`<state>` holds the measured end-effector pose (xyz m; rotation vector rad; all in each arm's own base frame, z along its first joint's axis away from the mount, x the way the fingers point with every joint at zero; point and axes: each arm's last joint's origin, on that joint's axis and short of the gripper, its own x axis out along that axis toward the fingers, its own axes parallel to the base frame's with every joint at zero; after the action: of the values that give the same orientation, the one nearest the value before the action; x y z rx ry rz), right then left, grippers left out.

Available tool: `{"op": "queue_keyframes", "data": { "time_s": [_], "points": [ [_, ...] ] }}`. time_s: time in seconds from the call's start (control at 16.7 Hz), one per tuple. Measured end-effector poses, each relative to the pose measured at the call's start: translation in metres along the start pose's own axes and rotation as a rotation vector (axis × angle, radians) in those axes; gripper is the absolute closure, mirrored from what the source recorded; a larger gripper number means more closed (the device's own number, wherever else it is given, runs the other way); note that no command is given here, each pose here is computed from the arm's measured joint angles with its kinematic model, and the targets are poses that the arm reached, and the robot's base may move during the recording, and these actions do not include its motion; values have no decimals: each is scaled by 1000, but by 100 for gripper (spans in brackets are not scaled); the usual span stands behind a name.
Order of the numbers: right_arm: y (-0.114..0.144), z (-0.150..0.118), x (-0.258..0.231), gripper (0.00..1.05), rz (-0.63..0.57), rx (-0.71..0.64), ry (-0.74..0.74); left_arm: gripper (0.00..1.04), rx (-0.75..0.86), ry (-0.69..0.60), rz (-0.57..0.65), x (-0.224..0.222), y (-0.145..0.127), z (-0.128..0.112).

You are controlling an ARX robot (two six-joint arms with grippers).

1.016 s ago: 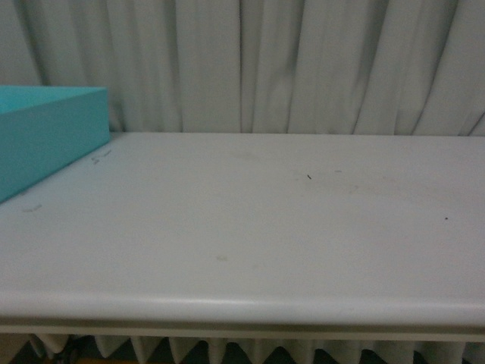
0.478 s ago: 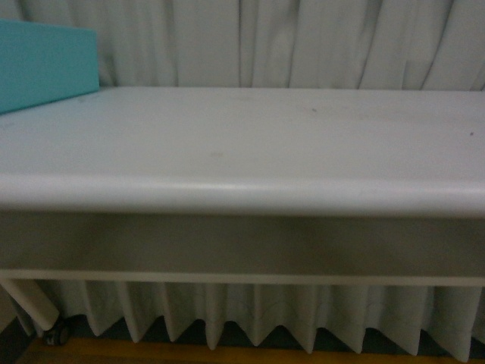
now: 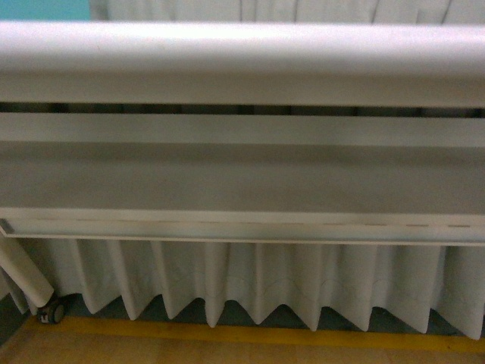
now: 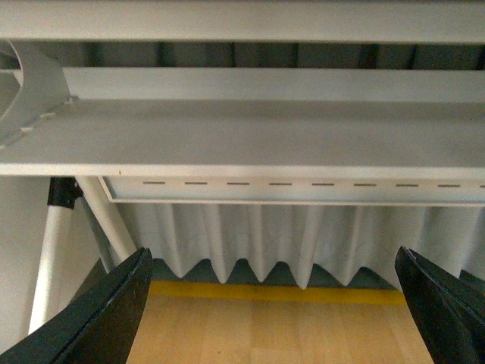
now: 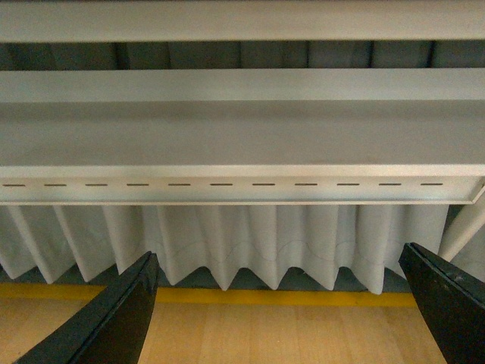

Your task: Wind up and store yellow beetle toy

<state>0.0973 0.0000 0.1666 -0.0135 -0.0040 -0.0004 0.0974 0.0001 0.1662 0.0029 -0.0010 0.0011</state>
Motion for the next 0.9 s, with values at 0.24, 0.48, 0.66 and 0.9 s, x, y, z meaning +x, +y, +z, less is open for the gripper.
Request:
{"op": "queue_keyframes", "data": {
  "time_s": [0.24, 0.48, 0.66, 0.9],
  "points": [
    [0, 0, 0, 7, 0, 0, 3, 7, 0, 2, 0, 0, 0, 0],
    [0, 0, 0, 7, 0, 0, 1, 7, 0, 1, 0, 0, 0, 0],
    [0, 0, 0, 7, 0, 0, 2, 7, 0, 1, 0, 0, 0, 0],
    [0, 0, 0, 7, 0, 0, 2, 7, 0, 1, 0, 0, 0, 0]
  ]
}}
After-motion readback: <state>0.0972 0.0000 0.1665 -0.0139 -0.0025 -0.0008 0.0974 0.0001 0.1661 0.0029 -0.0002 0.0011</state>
